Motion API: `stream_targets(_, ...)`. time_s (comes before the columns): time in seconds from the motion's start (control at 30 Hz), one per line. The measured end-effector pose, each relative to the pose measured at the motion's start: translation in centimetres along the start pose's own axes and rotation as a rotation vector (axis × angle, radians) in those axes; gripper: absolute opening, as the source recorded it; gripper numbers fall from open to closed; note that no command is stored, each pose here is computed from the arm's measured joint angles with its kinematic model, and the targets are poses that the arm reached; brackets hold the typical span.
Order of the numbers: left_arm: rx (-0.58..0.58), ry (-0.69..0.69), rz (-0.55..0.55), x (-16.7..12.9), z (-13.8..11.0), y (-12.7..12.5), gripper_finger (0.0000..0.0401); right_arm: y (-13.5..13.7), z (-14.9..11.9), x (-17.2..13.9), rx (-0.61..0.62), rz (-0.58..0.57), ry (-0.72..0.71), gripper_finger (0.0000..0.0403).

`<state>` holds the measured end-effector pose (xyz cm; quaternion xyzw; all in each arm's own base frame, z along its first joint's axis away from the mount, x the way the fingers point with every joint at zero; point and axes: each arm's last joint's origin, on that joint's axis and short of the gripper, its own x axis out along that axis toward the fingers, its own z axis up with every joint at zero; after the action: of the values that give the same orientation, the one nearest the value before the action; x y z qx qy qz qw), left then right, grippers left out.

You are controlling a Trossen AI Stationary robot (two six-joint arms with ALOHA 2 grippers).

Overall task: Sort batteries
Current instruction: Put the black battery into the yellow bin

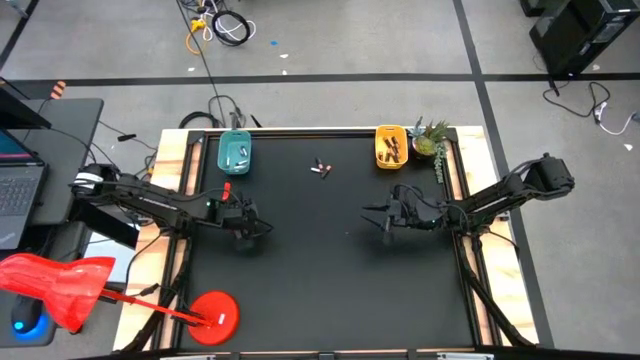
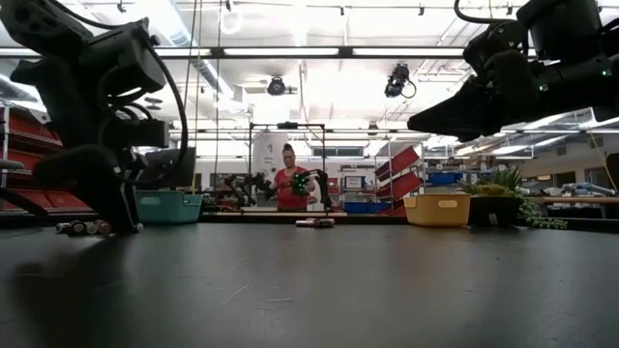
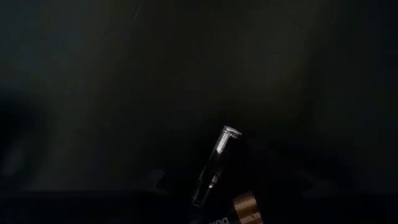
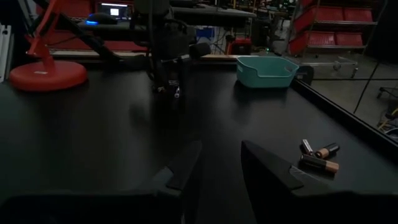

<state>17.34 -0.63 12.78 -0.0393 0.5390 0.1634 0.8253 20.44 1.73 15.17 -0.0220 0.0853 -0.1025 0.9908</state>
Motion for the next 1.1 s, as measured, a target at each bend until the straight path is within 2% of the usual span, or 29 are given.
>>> stream_targets(0.2, 0.028, 0.006, -0.055, 0.0, 0.0, -0.2, 0.0023, 0.0, 0.0, 0.0, 0.0, 0.0, 0.0, 0.0122)
stream_targets(0.43, 0.026, -0.027, -0.03, 0.1, 0.3, -0.2, 0.0019, 0.0, 0.0, 0.0, -0.001, 0.0, 0.0, 0.0122)
stream_targets(0.57, 0.032, -0.096, 0.001, 0.1, 0.9, -0.2, 0.0014, 0.0, 0.0, 0.0, -0.001, 0.0, 0.0, 0.0122)
stream_targets(0.67, 0.042, -0.159, 0.11, -0.7, 2.2, -0.1, 0.0006, 0.0, 0.0, 0.0, -0.001, 0.0, 0.001, 0.0122)
stream_targets(0.73, 0.035, -0.168, 0.271, -1.5, 2.9, 0.4, 0.0001, 0.0, 0.0, 0.0, -0.001, 0.0, 0.002, 0.0122)
stream_targets(0.8, -0.048, -0.193, 0.438, -2.6, 4.1, 1.5, 0.0, 0.0, 0.0, 0.0, -0.002, 0.0, 0.002, 0.0122)
stream_targets(0.87, -0.125, -0.152, 0.541, -3.4, 4.8, 3.0, 0.0, 0.0, 0.0, 0.0, -0.002, 0.0, 0.002, 0.0122)
stream_targets(1.03, -0.229, -0.144, 0.571, -4.5, 6.6, 5.1, 0.0004, 0.0, 0.0, 0.0, -0.002, 0.0, 0.003, 0.0122)
stream_targets(1.1, -0.254, -0.157, 0.533, -5.1, 7.3, 5.1, 0.0009, 0.0, -0.1, 0.0, 0.0, 0.0, 0.012, 0.0122)
